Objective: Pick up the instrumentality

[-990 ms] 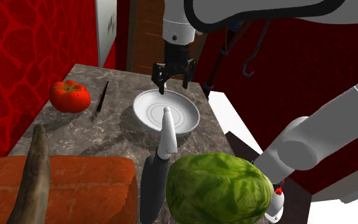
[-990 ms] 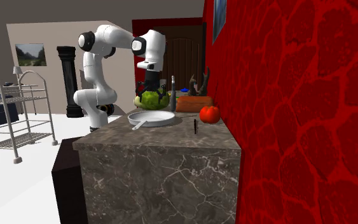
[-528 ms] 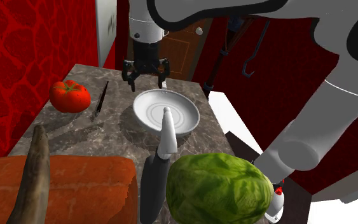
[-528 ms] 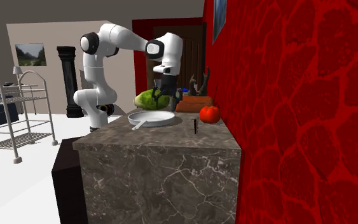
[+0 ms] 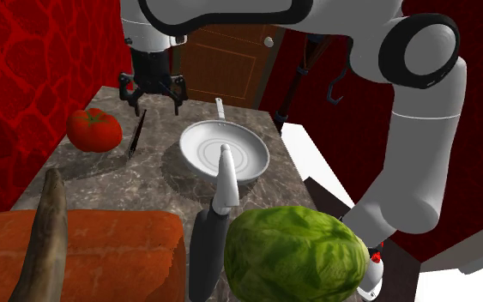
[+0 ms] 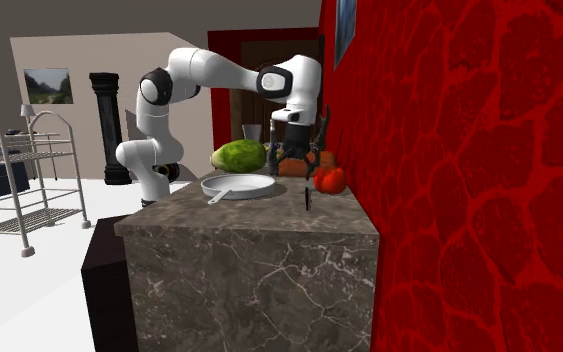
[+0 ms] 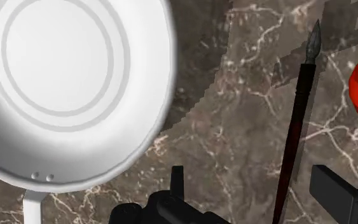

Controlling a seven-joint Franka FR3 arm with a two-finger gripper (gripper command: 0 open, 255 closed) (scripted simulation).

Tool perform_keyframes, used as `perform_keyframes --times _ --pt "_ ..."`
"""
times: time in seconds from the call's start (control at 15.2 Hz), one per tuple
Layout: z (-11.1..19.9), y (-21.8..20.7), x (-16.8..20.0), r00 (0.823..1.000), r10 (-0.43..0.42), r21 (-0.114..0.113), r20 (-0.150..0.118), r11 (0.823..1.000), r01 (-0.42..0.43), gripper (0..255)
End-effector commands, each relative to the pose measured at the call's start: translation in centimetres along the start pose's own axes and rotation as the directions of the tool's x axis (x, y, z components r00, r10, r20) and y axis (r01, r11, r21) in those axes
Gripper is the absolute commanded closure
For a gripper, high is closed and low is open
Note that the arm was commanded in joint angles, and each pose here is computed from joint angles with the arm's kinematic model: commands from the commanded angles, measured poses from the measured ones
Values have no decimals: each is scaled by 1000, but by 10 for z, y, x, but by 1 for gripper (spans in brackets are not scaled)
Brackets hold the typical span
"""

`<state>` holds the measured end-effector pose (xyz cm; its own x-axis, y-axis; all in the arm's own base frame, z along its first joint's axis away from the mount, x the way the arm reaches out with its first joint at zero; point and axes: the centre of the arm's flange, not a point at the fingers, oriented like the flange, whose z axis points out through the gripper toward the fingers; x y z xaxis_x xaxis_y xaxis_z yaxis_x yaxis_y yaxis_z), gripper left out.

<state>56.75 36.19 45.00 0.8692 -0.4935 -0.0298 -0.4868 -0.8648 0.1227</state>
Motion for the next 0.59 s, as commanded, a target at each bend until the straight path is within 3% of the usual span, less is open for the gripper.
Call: perform_keyframes --times 0.0,0.2,0.53 --pt "3 -20 12 999 40 3 -4 999 -40 0" --pt "5 -45 28 996 84 7 -7 996 -84 0" --pt "31 -49 29 996 84 7 -7 996 -84 0"
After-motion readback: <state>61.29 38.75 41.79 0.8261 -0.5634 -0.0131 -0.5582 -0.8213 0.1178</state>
